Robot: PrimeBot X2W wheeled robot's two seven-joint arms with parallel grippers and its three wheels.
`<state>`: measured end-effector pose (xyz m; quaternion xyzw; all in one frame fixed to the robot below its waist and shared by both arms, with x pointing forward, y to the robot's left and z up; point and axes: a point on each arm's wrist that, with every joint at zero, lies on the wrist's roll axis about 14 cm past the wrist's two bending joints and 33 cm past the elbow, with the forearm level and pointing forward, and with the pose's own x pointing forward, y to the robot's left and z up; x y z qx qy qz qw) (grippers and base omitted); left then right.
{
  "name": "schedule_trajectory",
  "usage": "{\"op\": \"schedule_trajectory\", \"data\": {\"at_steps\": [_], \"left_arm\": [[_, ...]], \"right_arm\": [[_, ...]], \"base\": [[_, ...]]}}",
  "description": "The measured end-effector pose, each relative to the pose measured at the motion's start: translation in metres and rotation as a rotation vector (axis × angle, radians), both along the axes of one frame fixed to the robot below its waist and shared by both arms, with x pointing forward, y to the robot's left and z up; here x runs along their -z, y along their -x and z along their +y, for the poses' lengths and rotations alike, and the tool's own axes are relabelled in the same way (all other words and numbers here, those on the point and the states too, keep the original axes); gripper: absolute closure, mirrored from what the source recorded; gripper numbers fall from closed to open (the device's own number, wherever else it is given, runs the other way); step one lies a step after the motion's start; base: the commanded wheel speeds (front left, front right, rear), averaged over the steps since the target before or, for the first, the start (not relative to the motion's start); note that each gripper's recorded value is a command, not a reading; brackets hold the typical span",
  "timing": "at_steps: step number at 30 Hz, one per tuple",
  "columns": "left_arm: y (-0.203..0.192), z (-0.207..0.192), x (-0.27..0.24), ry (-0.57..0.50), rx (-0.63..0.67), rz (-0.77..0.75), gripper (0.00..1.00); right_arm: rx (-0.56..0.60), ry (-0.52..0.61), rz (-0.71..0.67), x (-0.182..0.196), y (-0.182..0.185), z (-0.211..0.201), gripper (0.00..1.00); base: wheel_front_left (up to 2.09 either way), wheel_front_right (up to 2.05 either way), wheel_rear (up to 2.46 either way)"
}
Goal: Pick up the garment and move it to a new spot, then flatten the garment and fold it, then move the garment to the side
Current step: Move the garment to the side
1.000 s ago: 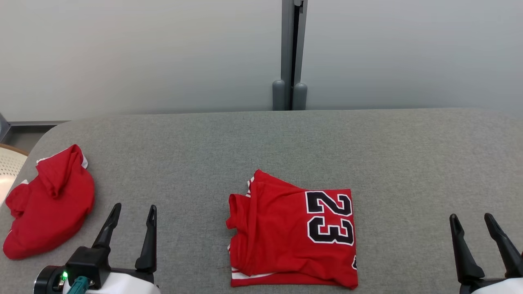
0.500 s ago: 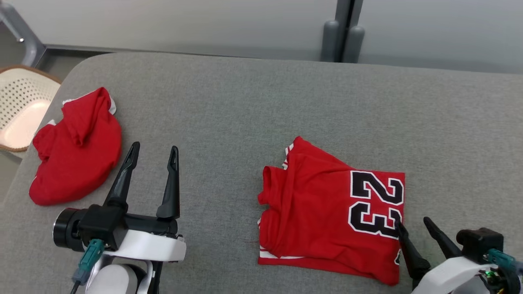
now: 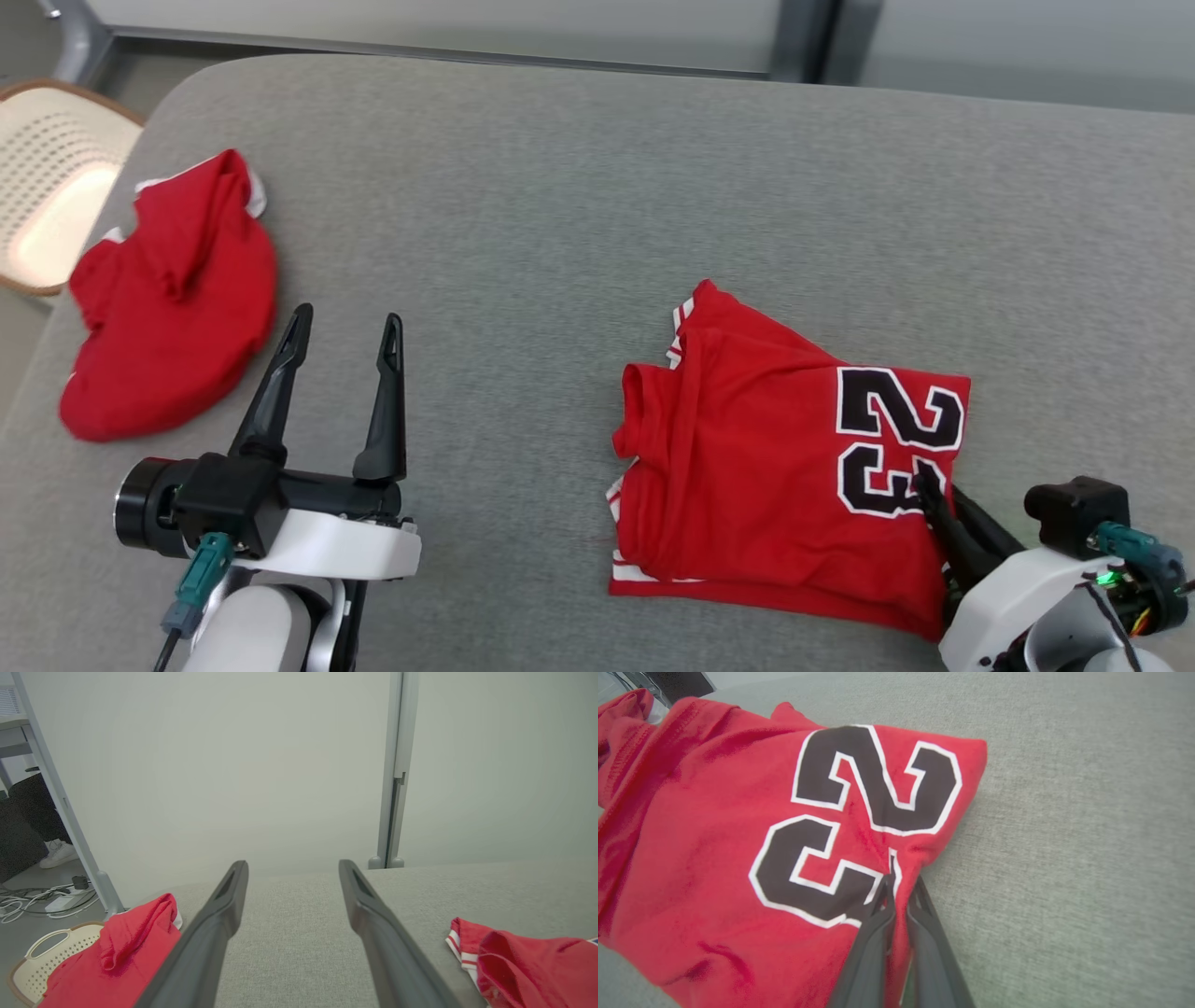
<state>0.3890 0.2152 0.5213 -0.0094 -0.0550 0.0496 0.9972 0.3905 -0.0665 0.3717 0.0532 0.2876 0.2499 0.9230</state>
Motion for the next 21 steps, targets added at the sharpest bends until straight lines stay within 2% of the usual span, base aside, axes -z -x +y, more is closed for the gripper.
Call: {"op": "schedule_trajectory", "data": {"at_steps": [4, 8, 16, 21], "left_arm": [[-0.012, -0.015, 0.0, -0.013, 0.06, -0.008, 0.0], [-0.028, -0.046, 0.001, -0.012, 0.168, -0.017, 0.0], [-0.063, -0.14, -0.003, -0.012, 0.473, -0.043, 0.0], [-0.078, -0.199, 0.0, 0.014, 0.643, -0.043, 0.0]], "right_arm": [[0.027, 0.028, -0.043, -0.012, 0.0, -0.02, 1.0], [0.091, 0.061, -0.057, -0.019, 0.006, -0.05, 1.0], [0.225, 0.16, -0.108, -0.032, 0.014, -0.118, 1.0], [0.307, 0.226, -0.183, -0.047, -0.005, -0.163, 1.0]], "base": [[0.0, 0.0, 0.0], [0.0, 0.0, 0.0], [0.0, 0.0, 0.0], [0.0, 0.0, 0.0]]}}
